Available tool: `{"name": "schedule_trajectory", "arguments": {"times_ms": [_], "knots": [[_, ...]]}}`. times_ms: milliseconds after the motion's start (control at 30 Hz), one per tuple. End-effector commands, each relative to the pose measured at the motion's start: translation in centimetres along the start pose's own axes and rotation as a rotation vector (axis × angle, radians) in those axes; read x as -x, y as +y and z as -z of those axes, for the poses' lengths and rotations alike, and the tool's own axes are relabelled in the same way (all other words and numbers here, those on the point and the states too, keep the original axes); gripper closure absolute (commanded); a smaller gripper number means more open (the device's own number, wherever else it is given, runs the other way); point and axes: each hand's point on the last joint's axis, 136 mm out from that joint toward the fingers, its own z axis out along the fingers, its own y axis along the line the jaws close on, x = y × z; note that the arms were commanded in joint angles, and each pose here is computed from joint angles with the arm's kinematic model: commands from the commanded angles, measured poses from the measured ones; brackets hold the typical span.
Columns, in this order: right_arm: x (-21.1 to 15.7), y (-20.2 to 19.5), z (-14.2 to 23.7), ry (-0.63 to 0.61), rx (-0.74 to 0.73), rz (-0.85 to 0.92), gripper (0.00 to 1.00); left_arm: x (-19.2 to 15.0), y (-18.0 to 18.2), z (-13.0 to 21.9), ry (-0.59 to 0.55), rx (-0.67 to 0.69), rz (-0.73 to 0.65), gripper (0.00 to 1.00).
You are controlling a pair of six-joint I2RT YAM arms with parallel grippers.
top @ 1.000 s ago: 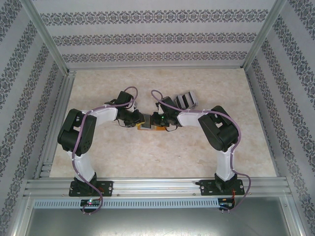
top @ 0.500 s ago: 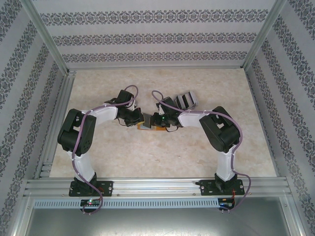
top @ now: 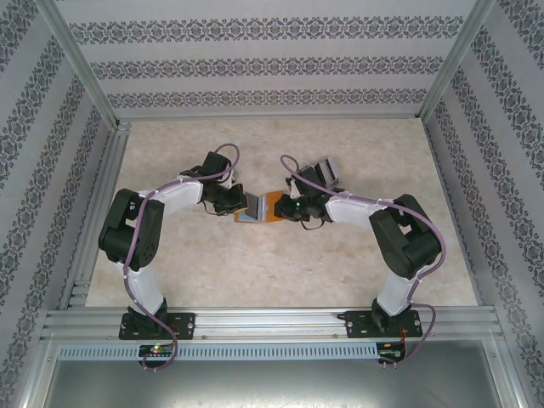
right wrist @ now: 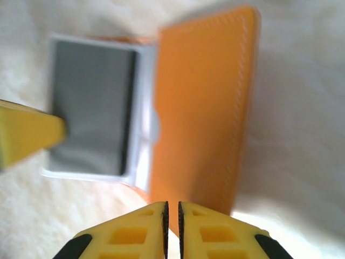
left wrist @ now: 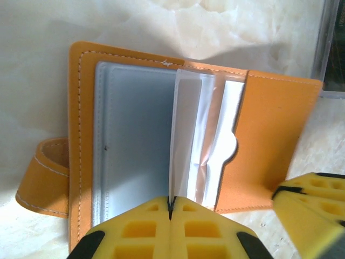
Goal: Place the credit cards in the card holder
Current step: Flip the card slot at the card holder.
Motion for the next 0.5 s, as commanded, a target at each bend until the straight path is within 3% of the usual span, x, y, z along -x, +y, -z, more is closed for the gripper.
{"name": "schedule_trajectory", "arguments": {"times_ms": [0, 300, 467], "knots": [[-1.0, -2.3, -0.1, 0.013, -0.060, -0.008, 0.83, -0.1, -0.4, 1.0, -0.006, 0.036, -0.034, 1.00], [-2.2, -3.4, -2.6, 0.064, -0.056, -0.028, 0.84, -0.1, -2.1, 1.0, 0.000, 0.015, -0.052, 0.99], [-2.4, -3.5, -2.8, 0.072, -0.055, -0.029, 0.84, -0.1, -2.9, 0.8, 0.006, 0.009, -0.065, 0.91]]}}
